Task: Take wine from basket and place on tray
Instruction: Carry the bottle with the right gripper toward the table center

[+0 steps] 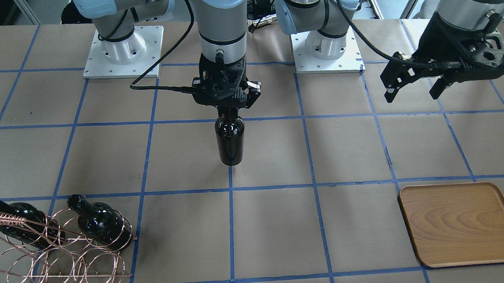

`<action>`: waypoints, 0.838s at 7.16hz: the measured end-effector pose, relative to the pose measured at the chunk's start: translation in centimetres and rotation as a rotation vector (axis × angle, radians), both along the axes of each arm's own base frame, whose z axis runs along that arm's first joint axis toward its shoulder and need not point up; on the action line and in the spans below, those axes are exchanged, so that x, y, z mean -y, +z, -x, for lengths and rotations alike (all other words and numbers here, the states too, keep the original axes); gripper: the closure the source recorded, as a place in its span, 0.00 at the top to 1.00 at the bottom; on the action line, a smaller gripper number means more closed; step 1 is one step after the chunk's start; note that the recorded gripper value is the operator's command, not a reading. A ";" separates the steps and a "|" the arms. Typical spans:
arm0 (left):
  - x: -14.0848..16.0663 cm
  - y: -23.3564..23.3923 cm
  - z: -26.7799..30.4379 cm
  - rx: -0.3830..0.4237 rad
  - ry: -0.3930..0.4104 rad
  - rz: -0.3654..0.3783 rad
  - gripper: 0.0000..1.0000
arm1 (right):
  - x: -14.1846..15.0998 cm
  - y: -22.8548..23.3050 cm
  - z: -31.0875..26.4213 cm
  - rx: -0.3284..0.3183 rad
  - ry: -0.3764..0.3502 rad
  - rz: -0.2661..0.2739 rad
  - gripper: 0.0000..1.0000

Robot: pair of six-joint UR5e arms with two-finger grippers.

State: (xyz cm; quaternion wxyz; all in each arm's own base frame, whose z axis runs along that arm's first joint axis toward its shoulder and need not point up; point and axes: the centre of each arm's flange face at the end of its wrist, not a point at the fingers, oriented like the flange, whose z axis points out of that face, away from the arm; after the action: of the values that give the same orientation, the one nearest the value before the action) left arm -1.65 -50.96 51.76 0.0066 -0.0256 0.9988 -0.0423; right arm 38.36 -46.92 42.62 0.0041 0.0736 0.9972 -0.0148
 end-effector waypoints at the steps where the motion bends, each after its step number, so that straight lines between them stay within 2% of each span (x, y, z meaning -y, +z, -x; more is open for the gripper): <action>1: 0.1 0.0 -1.2 0.002 -0.002 0.001 1.00 | -0.7 -0.7 -2.0 0.010 -0.015 0.009 0.22; 6: 0.1 0.0 -3.3 0.004 -0.001 -0.001 1.00 | -3.2 -2.7 -6.9 0.028 -0.038 0.018 0.22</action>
State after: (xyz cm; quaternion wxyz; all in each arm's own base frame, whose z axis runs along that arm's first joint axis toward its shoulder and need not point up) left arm 1.61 -51.01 51.76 0.0085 -0.0248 0.9988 -0.0420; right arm 45.29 -43.72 39.94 0.0184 0.0926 0.9953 -0.0229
